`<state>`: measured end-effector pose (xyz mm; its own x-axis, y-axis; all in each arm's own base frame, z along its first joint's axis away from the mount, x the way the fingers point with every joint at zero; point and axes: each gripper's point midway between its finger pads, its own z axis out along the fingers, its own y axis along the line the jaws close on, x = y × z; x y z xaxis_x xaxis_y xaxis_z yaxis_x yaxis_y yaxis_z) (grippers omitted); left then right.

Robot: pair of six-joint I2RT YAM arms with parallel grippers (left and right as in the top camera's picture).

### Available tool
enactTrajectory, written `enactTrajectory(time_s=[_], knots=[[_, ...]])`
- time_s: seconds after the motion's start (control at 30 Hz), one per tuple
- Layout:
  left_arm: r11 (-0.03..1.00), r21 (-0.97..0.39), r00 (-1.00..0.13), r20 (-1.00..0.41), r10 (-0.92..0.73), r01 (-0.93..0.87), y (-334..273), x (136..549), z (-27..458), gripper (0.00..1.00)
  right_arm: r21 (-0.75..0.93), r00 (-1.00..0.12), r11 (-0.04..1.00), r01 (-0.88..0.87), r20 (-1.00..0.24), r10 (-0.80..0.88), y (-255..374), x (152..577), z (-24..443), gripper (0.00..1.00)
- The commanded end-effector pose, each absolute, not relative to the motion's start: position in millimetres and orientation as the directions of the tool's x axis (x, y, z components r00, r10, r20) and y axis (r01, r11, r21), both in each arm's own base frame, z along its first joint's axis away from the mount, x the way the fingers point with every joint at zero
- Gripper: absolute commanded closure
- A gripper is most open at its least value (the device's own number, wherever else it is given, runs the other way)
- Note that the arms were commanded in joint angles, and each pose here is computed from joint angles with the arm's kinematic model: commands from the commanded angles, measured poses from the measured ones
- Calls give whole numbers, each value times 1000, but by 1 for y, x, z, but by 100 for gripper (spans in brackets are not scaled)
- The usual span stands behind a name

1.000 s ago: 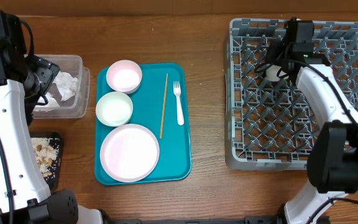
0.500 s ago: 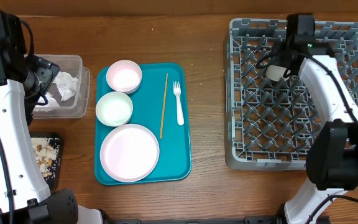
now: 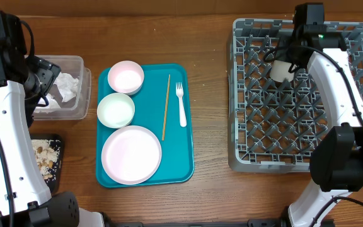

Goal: Sort waste into correct bins and load items into the dishwasher
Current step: 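Regrasp the cup in the rack with the right gripper and adjust it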

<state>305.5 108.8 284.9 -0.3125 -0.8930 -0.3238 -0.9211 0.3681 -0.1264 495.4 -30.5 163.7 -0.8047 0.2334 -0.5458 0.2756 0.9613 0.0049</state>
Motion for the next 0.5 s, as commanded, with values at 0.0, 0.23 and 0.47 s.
enactTrajectory(time_s=[0.0, 0.23, 0.47], knots=[[345, -133, -288, -324, -901, -929, 111, 307, 285, 0, 28, -758, 957, 289, -604, 247, -39, 512, 178, 96], [345, -133, -288, -325, -901, -929, 111, 307, 285, 0, 26, -787, 959, 281, -566, 246, -44, 519, 149, 96], [345, -133, -288, -325, -901, -929, 111, 307, 285, 0, 17, -826, 964, 266, -512, 237, -41, 511, 132, 96]])
